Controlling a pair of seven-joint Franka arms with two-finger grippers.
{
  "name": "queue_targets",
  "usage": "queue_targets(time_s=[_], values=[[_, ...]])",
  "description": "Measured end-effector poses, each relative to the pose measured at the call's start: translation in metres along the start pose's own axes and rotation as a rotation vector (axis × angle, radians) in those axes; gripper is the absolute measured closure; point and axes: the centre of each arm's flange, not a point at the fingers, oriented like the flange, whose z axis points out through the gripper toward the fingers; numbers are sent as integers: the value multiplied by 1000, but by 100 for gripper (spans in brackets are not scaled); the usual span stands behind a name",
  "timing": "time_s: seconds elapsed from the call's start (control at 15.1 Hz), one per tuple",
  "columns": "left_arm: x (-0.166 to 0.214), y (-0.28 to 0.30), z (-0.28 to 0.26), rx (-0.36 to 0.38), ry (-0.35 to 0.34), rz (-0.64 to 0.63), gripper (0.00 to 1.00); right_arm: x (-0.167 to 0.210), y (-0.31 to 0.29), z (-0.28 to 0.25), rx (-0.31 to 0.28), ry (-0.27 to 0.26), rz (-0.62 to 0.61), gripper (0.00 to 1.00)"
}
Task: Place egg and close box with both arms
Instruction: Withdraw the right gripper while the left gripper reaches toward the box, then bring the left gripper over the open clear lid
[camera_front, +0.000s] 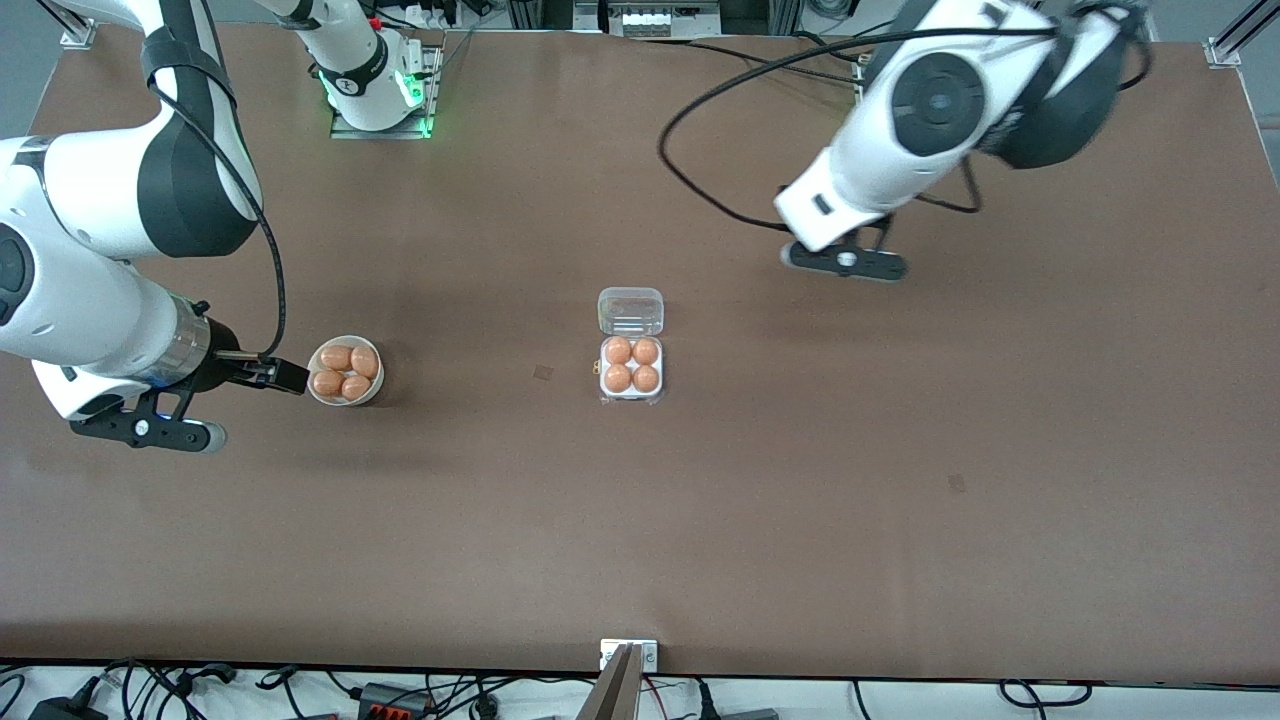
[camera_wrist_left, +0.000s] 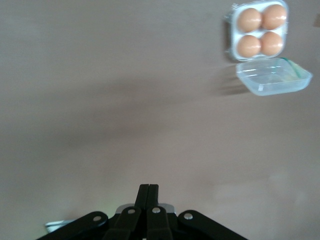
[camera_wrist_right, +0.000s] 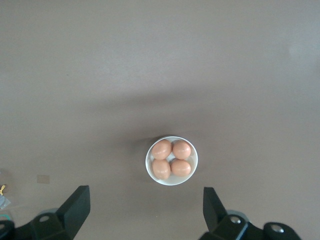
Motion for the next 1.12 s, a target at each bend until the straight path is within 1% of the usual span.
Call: queue_targets(time_s=[0.13,0.2,0.4,0.46,0.59,0.79,0.92,0.99,1.12], values=[[8,36,40,-12,-32,37,99,7,29,0,1,-4,-11,0],[12,53,59,-20,-40,35,99,11,46,0,3,-5,-21,0],[18,98,109,-46,-43,31,99,14,95,-13,22,10,-7,0],[20,109,122,-63,-31,32,99,13,108,-20,32,18,-14,0],[26,126,145,-103,6,39,99,10,130,-32,44,33,-64,0],[30,142,184,-151,48,17,99,5,138,-39,46,39,-98,0],[28,155,206,-169,65,13,99,-2,136,-35,46,23,-108,0],[28,160,214,-175,89,14,99,-8,135,-33,47,15,-110,0],[33,165,226,-159,149,28,99,-22,136,-28,48,18,-113,0]])
